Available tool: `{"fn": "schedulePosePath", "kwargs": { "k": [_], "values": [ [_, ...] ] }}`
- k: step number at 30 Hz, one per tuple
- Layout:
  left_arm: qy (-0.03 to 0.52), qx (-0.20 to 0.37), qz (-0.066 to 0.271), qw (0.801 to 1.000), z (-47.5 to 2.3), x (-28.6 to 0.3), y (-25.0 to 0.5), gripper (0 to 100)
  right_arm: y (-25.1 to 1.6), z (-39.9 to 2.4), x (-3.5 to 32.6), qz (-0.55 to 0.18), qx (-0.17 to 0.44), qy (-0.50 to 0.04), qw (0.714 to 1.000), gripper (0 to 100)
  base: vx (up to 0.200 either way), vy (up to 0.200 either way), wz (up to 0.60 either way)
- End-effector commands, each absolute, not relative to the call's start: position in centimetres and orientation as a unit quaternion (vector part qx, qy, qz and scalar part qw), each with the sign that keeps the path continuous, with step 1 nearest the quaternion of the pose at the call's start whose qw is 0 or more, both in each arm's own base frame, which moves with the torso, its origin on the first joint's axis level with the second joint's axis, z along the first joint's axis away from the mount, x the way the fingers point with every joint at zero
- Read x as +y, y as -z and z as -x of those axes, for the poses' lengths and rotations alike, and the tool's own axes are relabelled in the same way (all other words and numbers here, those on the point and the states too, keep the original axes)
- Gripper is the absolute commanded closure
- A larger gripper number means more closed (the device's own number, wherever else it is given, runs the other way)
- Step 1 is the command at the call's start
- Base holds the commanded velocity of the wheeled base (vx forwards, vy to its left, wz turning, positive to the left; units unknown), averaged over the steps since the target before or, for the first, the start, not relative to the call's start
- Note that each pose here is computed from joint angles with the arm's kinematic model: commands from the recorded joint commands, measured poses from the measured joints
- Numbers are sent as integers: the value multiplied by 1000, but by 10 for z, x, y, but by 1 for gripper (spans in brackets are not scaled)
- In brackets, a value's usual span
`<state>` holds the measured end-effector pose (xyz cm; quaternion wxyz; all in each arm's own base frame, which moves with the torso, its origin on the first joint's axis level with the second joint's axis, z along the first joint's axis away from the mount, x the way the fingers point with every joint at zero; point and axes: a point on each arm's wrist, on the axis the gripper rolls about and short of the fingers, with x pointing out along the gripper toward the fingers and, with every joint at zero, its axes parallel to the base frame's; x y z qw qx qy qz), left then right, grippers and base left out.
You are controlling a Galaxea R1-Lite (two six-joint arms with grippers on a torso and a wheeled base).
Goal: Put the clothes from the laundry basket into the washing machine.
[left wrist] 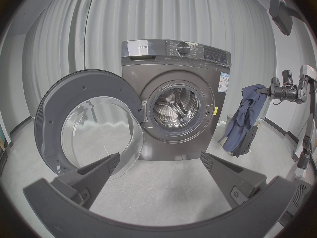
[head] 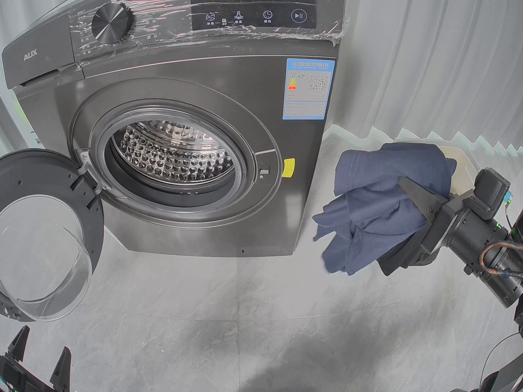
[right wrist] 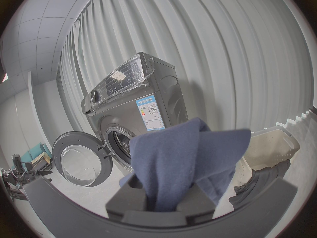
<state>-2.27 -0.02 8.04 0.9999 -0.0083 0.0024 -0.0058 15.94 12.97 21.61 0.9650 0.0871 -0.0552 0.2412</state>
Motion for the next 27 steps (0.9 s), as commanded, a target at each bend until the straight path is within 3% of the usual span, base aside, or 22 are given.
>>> {"fn": "schedulePosePath", "kwargs": {
  "k": [1, 9, 27],
  "values": [
    [6, 1, 8, 1000, 23, 0, -76, 0, -215, -160, 130, -86, -53, -239, 966, 100, 0, 0, 0],
    [6, 1, 8, 1000, 23, 0, -76, 0, -213, -161, 130, -84, -49, -239, 966, 100, 0, 0, 0],
    [6, 1, 8, 1000, 23, 0, -76, 0, -213, -162, 131, -88, -49, -239, 966, 100, 0, 200, 0]
  ]
}}
